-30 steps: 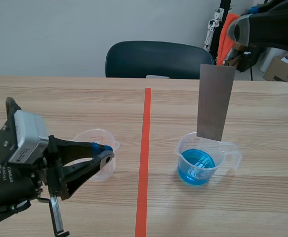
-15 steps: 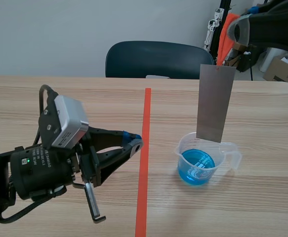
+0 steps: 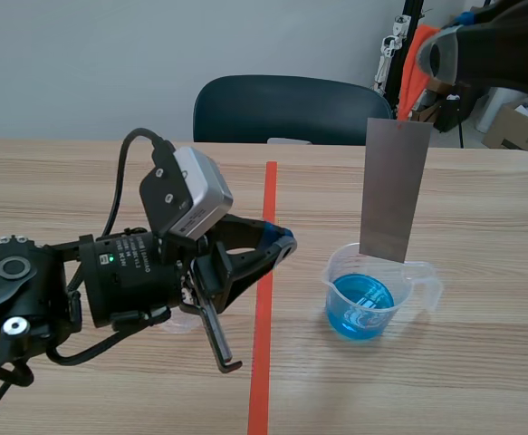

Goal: Do the redox reaction experiment. move the plate over the blue solution

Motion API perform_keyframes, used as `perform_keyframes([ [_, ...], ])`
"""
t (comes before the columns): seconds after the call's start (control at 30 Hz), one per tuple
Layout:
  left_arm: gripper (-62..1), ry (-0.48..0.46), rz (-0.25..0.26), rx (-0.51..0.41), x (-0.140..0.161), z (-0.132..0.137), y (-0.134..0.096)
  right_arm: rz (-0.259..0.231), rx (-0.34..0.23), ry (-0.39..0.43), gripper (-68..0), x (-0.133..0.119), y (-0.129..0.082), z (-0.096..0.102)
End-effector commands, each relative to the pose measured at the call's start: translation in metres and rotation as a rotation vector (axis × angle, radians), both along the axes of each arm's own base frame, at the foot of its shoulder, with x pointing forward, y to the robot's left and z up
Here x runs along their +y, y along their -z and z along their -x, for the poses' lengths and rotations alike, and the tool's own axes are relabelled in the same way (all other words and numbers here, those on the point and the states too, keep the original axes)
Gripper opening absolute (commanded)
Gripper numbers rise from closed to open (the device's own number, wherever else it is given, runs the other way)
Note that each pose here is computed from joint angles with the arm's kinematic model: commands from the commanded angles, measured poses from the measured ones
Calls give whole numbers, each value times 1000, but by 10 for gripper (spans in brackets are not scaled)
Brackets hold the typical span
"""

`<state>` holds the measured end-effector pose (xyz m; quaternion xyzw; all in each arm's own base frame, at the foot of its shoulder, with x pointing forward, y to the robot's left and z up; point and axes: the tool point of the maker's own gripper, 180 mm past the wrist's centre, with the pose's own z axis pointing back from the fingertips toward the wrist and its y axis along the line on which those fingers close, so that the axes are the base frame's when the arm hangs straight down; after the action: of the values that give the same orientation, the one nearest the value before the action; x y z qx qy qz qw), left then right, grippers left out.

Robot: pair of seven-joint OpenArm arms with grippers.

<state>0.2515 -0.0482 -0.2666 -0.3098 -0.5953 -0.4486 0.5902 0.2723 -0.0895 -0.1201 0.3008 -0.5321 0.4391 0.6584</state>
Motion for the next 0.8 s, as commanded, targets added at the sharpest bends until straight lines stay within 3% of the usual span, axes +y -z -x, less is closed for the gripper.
perform_keyframes([
  [0.0,-580,4,15,-9,-8,-2,-9,-19,-37,6,-673,-2,-14,-4],
  [0.33,-580,20,-3,11,-26,-2,-8,-22,-38,5,-673,-1,-15,-4],
  [0.77,-580,-18,-24,62,-25,-8,0,-23,-39,5,-673,-1,-15,-4],
])
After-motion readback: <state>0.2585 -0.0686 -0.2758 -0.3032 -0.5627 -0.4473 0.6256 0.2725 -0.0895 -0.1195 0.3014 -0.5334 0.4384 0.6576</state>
